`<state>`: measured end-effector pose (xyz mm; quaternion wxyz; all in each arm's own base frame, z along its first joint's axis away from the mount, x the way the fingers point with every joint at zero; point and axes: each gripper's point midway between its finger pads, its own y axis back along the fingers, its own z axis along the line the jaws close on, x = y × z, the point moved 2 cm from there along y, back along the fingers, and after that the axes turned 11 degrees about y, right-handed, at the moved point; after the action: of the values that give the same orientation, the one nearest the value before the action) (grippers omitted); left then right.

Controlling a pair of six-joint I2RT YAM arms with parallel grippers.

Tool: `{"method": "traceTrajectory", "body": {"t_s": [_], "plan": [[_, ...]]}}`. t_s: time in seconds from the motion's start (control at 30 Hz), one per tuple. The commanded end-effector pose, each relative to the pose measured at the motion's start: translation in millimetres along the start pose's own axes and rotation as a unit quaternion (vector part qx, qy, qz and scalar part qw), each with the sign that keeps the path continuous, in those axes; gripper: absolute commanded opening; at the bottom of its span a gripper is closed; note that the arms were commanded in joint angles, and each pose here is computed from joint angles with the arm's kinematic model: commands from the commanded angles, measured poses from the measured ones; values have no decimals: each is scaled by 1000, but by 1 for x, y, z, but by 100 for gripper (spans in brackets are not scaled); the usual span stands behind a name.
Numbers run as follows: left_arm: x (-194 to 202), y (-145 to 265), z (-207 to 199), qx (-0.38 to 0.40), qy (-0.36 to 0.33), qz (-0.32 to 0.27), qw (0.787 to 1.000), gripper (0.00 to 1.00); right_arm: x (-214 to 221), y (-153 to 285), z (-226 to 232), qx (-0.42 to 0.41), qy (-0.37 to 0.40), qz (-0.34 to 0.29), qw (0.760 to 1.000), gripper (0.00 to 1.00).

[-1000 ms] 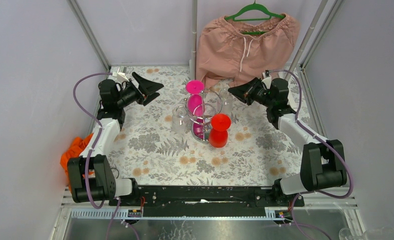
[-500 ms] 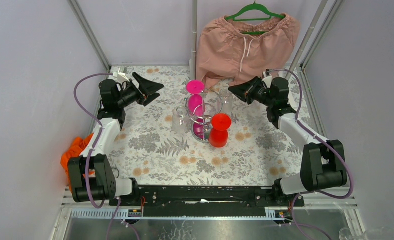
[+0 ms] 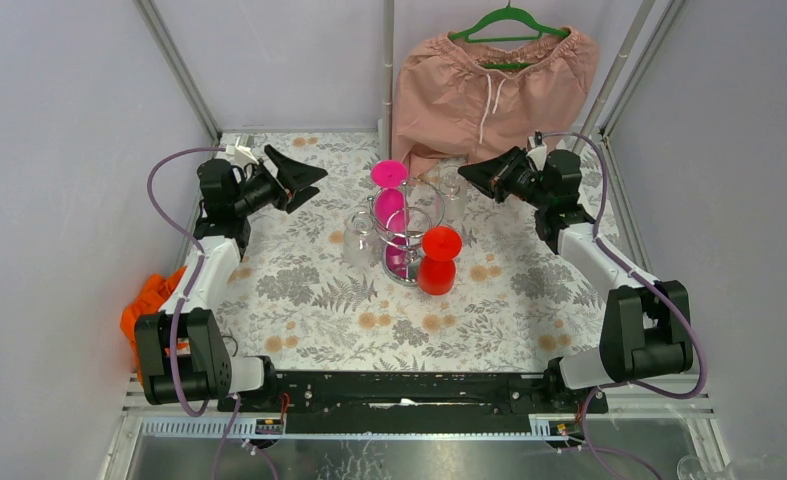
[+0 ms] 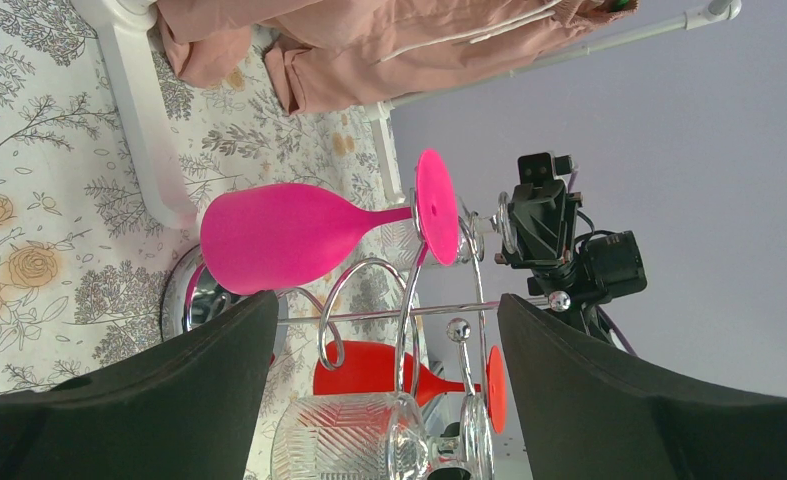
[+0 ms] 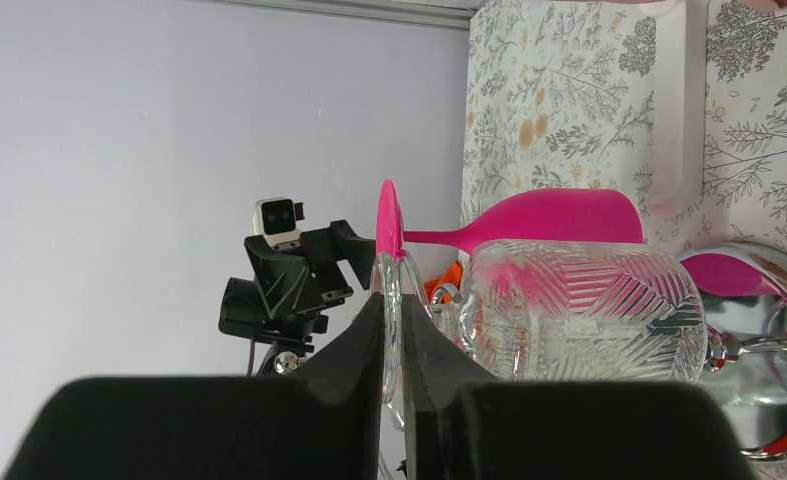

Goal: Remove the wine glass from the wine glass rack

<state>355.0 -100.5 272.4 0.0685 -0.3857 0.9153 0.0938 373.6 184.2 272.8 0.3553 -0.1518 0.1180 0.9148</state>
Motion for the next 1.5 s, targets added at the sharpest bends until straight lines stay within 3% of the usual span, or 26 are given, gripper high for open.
{"method": "traceTrajectory", "body": {"t_s": [0.0,0.63,1.0,1.47], "plan": [[-3,0,7,-6,-8,-4,1000,88,-20,6,31,-44,36,-24,998,0],[-5,-1,8,-9,-8,-6,1000,88,-47,13,19,-21,47,-48,998,0],[-14,-5,-4,6,-13,-17,1000,88,-74,17,73,-51,90,-62,993,0],[-32,-8,-63,129,-69,-32,989,89,-68,52,171,-191,132,-47,971,0]]}}
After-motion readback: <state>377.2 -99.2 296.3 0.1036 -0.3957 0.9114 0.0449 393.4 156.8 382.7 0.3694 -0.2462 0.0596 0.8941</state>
